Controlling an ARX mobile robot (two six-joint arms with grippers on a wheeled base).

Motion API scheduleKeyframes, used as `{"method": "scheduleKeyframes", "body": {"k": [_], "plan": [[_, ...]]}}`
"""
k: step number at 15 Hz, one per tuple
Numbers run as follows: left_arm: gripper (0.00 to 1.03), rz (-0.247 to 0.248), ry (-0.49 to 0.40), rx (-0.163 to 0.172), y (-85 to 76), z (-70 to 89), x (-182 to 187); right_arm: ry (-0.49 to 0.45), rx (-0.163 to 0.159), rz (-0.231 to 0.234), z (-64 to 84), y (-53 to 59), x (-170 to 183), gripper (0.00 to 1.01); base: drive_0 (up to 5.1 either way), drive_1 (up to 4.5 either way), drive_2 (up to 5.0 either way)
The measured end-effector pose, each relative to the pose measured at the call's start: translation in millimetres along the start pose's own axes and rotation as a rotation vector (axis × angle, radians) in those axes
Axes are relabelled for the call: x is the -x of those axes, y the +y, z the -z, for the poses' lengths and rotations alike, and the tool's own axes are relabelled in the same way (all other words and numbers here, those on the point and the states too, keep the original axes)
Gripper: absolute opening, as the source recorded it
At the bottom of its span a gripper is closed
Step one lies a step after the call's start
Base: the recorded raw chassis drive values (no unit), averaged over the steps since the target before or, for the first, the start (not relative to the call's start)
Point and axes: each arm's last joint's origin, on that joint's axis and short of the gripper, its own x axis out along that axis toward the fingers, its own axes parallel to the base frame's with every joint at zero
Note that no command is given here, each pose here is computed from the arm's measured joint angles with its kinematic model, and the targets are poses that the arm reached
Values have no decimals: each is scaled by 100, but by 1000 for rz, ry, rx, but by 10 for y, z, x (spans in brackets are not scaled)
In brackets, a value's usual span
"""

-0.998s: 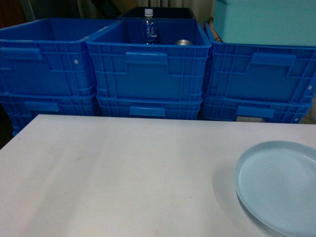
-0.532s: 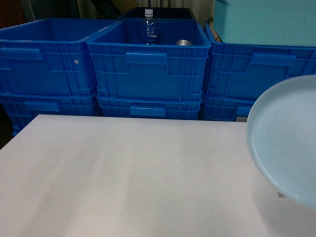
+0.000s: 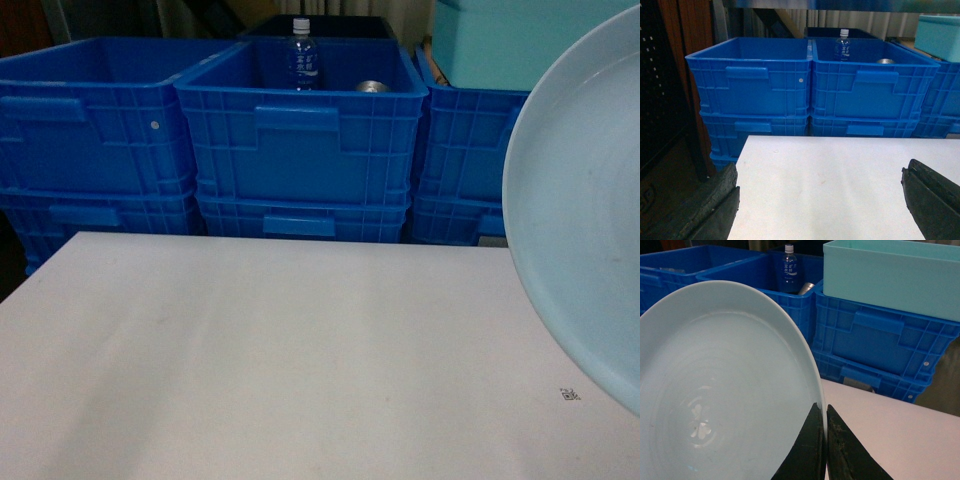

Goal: Place blue tray on left shelf second layer neatly

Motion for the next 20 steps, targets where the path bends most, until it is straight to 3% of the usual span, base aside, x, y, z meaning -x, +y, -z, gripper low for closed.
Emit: {"method": "scheduleKeyframes", "body": {"k": [6, 7, 11, 20], "plan": [[98, 0, 0, 0, 0, 0, 0, -3, -45, 0, 239, 134, 397, 2, 0, 0, 0], [98, 0, 0, 0, 0, 0, 0, -8, -43, -3, 240, 142, 407, 2, 0, 0, 0], [98, 0, 0, 0, 0, 0, 0, -67, 24, 19, 189, 236, 399, 2, 0, 0, 0], [98, 0, 0, 0, 0, 0, 0, -73, 27, 21, 182, 235, 405, 2, 0, 0, 0]]}}
